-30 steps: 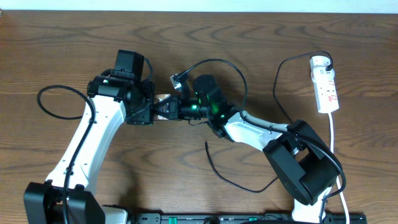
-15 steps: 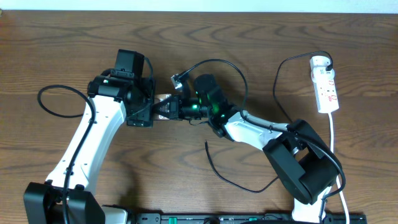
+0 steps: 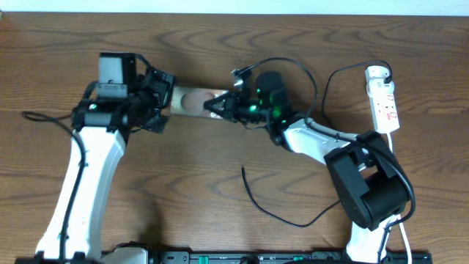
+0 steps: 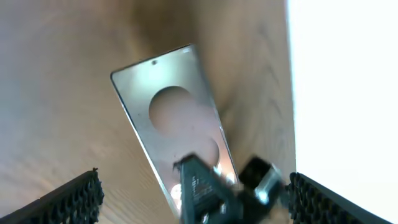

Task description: Plug charger to phone and switch on socket

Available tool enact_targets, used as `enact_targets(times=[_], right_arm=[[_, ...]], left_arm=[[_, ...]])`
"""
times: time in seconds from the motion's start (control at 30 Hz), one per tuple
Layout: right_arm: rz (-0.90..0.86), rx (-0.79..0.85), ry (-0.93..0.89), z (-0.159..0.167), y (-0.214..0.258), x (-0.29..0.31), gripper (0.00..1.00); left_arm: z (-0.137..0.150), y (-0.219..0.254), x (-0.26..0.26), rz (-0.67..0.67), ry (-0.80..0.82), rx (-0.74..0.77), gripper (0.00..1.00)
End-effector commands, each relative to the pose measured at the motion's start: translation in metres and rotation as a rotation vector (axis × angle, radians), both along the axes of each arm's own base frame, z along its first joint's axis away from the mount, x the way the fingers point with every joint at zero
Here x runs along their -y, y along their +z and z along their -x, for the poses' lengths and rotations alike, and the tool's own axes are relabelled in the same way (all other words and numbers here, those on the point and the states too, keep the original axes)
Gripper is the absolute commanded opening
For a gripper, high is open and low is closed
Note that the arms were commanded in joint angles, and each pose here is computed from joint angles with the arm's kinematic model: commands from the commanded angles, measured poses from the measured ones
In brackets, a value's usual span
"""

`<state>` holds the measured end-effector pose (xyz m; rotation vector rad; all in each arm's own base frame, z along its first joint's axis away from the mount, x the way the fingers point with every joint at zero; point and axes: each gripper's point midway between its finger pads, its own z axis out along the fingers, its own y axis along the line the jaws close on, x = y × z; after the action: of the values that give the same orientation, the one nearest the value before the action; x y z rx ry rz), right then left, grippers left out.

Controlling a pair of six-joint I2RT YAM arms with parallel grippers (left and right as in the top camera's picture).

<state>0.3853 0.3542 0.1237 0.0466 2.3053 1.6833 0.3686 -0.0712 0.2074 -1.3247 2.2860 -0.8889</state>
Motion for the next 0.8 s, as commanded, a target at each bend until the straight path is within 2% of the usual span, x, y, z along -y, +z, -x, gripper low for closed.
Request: enact_targets(times=[0.0,0.1,0.23,0.43,0.67,0.77], right_arm=[[-0.048,-0.046,-0.071,-0.023,0.013,0.022,0.01],[-0.1,-0.096,-0.143,-0.042,0.022,0.041,0.01],[-0.219,-0.099,-0.225,-0.067,0.05,0.066,0.01],[-0.387,-0.035,-0.273,-0.085,0.098,0.094,0.01],[-0.418,-0.051,-0.215,-0.075,0.107,0.089,0.01],[-0.412,-0.061,-0.16,-0.064,0.106,0.075,0.01]], left_arm=[[-0.003,0.033,0.008,-0.143,-0.265,0.221,0.92],[-0.006,0.046,0.013,-0.18,-0.334,0.31,0.92],[-0.012,0.054,0.027,-0.141,-0.397,0.421,0.92],[-0.029,0.025,0.03,-0.057,-0.321,0.514,0.92],[-0.034,0.046,0.032,0.101,-0.203,0.864,0.93],[-0.034,0.042,0.023,0.115,-0.129,0.879,0.93]])
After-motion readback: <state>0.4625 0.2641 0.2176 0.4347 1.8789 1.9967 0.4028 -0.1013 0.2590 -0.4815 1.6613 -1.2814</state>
